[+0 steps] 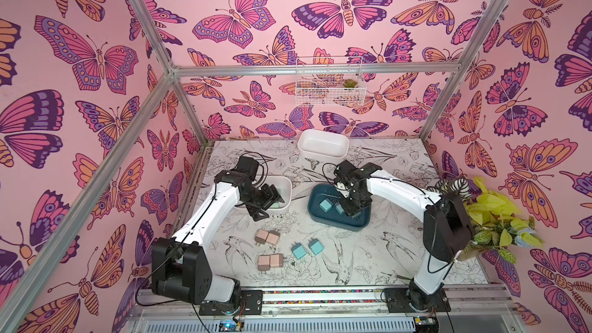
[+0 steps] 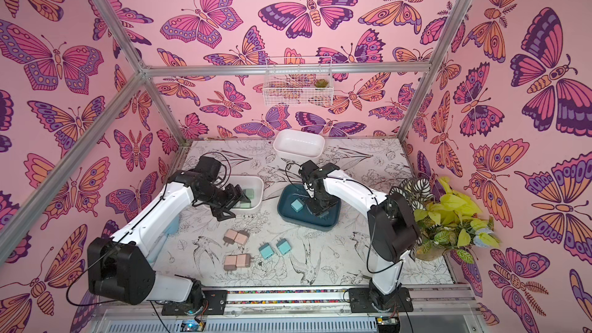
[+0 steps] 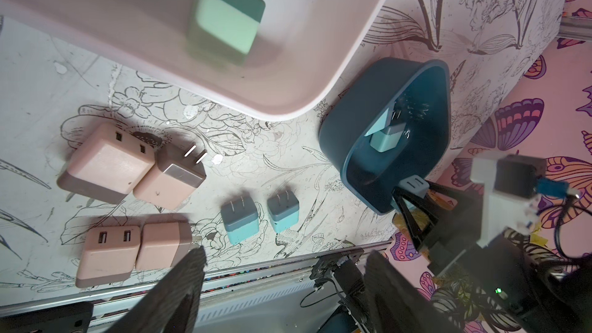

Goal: Place the plugs by color into the storage box
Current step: Place the plug in the storage box.

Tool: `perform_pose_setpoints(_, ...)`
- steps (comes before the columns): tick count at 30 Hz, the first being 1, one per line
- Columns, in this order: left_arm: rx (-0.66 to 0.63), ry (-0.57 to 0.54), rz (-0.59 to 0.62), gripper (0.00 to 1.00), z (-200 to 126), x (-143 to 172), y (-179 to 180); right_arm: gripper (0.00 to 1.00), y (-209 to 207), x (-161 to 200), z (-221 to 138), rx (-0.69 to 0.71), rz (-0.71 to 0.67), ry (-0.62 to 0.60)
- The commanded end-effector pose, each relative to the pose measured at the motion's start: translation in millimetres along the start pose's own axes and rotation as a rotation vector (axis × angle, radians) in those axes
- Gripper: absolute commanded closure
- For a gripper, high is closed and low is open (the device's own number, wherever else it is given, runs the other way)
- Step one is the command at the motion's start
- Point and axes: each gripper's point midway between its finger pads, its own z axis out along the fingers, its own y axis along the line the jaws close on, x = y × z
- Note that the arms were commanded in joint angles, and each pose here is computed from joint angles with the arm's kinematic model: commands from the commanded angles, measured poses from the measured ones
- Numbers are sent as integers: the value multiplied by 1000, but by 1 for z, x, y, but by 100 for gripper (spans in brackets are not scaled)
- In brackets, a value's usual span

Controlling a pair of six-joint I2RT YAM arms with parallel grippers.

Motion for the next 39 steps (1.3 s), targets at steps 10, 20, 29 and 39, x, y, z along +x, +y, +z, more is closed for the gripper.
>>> perform_pose_setpoints(10, 8, 4, 3, 20, -4, 3, 8, 54, 27, 4, 24, -81, -62, 43)
perform_pose_setpoints(20, 8, 16, 5, 20, -1, 3, 8, 47, 43, -3, 42, -92, -49, 58)
perform_pose_setpoints(29, 15, 1, 4, 20, -6, 0, 8, 29, 33, -10, -8, -51, -11, -42)
perform_pose_setpoints(39, 18, -9, -2, 19, -8, -9, 3, 27, 116, 34, -64, -141, -120, -92)
